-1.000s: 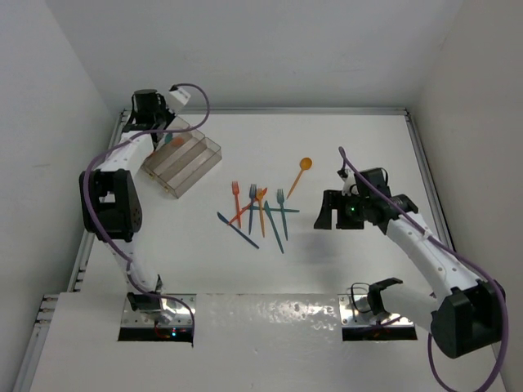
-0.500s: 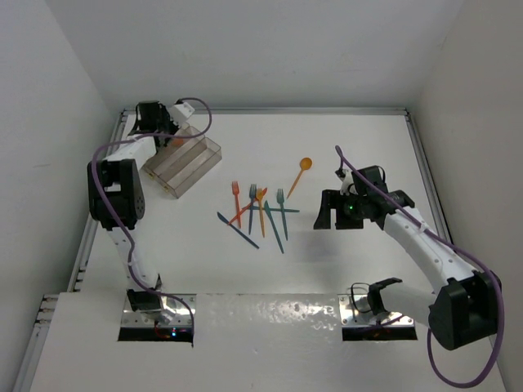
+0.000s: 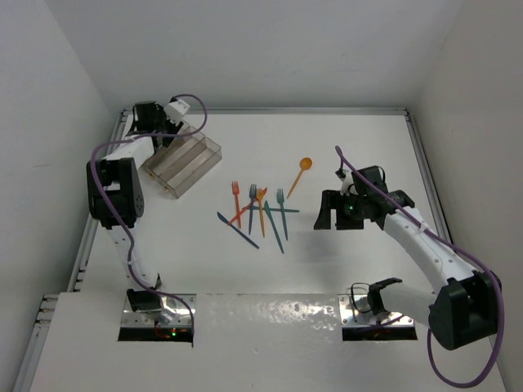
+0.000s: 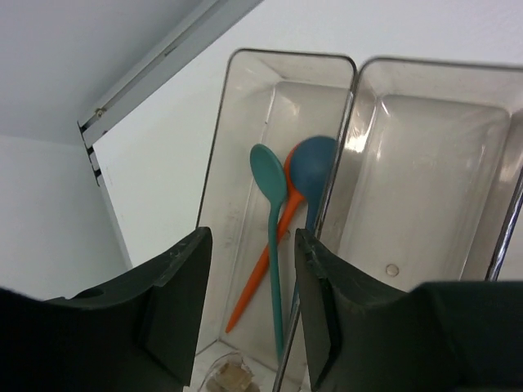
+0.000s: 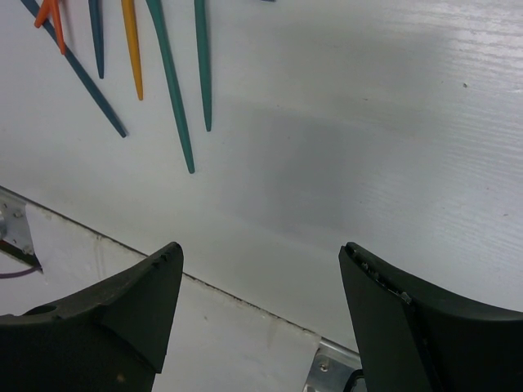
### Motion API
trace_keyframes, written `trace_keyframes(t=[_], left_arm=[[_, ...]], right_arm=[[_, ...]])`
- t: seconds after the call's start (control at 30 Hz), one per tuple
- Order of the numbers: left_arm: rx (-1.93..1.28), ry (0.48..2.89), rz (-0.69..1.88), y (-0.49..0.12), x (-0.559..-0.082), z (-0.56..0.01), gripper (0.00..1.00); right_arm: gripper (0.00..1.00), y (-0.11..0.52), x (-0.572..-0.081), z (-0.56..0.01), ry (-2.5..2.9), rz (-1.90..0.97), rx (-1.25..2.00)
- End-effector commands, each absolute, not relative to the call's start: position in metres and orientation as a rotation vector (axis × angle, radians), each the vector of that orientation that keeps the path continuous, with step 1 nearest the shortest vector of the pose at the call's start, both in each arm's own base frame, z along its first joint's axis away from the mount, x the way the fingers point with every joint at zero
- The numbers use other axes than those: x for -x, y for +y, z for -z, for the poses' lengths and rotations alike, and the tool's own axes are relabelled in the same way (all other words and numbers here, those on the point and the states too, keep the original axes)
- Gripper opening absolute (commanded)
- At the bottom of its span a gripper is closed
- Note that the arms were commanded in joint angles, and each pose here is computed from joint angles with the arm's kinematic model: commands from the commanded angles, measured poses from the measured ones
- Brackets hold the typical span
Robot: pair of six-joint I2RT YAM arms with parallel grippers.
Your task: Sort the eating utensils into containers
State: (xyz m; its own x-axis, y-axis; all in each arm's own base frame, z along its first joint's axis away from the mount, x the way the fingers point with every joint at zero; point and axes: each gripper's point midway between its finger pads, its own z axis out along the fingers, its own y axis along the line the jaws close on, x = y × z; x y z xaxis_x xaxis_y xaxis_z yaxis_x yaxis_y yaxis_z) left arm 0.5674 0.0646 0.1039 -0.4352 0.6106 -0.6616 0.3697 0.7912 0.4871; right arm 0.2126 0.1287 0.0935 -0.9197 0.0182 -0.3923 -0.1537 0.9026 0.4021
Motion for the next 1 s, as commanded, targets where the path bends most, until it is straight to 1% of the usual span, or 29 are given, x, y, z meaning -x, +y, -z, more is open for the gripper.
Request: trace_keyframes(t=[0.0, 0.1, 0.13, 0.23, 0.3, 0.4, 0.43, 0.47, 0.5, 0.53, 0.6, 0.63, 0.9, 0.97], left_arm=[[-0.508, 1.952, -0.318, 0.068, -0.588, -0.171, 0.43], [-0.363, 1.921, -0.25, 0.059, -0.588, -0.199, 0.42], [-0.326, 1.889, -0.245, 0.055, -0.585, -0.22, 0.42], [-0.241, 1.841, -0.177, 0.021, -0.574, -0.257, 0.41], [-0.172, 1.841, -0.064, -0.021, -0.566, -0.277, 0.41], [-0.099, 1.896, 0.105, -0.076, -0.552, -0.289, 0.39], [-0.12, 1.93, 0.216, -0.112, -0.542, -0.285, 0.38], [-0.148, 1.923, 0.239, -0.127, -0.54, -0.288, 0.38], [-0.116, 1.947, 0.303, -0.146, -0.534, -0.283, 0.38], [-0.153, 1.963, 0.358, -0.177, -0.525, -0.277, 0.38], [-0.138, 2.0, 0.436, -0.21, -0.516, -0.264, 0.38], [-0.169, 2.016, 0.472, -0.236, -0.507, -0.256, 0.37], [-0.318, 2.144, 0.641, -0.358, -0.468, -0.182, 0.37], [-0.338, 2.192, 0.634, -0.374, -0.463, -0.157, 0.36]], right_arm=[[0.77, 0.13, -0.228, -0.113, 2.599, -0.593, 0.085], [0.77, 0.125, -0.236, -0.115, 2.573, -0.546, 0.023], [0.77, 0.126, -0.241, -0.118, 2.553, -0.548, -0.002], [0.76, 0.125, -0.251, -0.122, 2.516, -0.539, -0.047], [0.76, 0.124, -0.255, -0.124, 2.499, -0.529, -0.089], [0.76, 0.123, -0.257, -0.126, 2.484, -0.522, -0.11], [0.76, 0.121, -0.256, -0.127, 2.483, -0.515, -0.115], [0.76, 0.121, -0.257, -0.129, 2.477, -0.513, -0.115], [0.76, 0.12, -0.256, -0.129, 2.476, -0.508, -0.119], [0.76, 0.119, -0.254, -0.131, 2.471, -0.504, -0.121], [0.76, 0.115, -0.252, -0.13, 2.464, -0.489, -0.133], [0.76, 0.115, -0.25, -0.133, 2.453, -0.491, -0.138], [0.77, 0.101, -0.233, -0.132, 2.446, -0.436, -0.163], [0.77, 0.099, -0.23, -0.134, 2.441, -0.432, -0.165]])
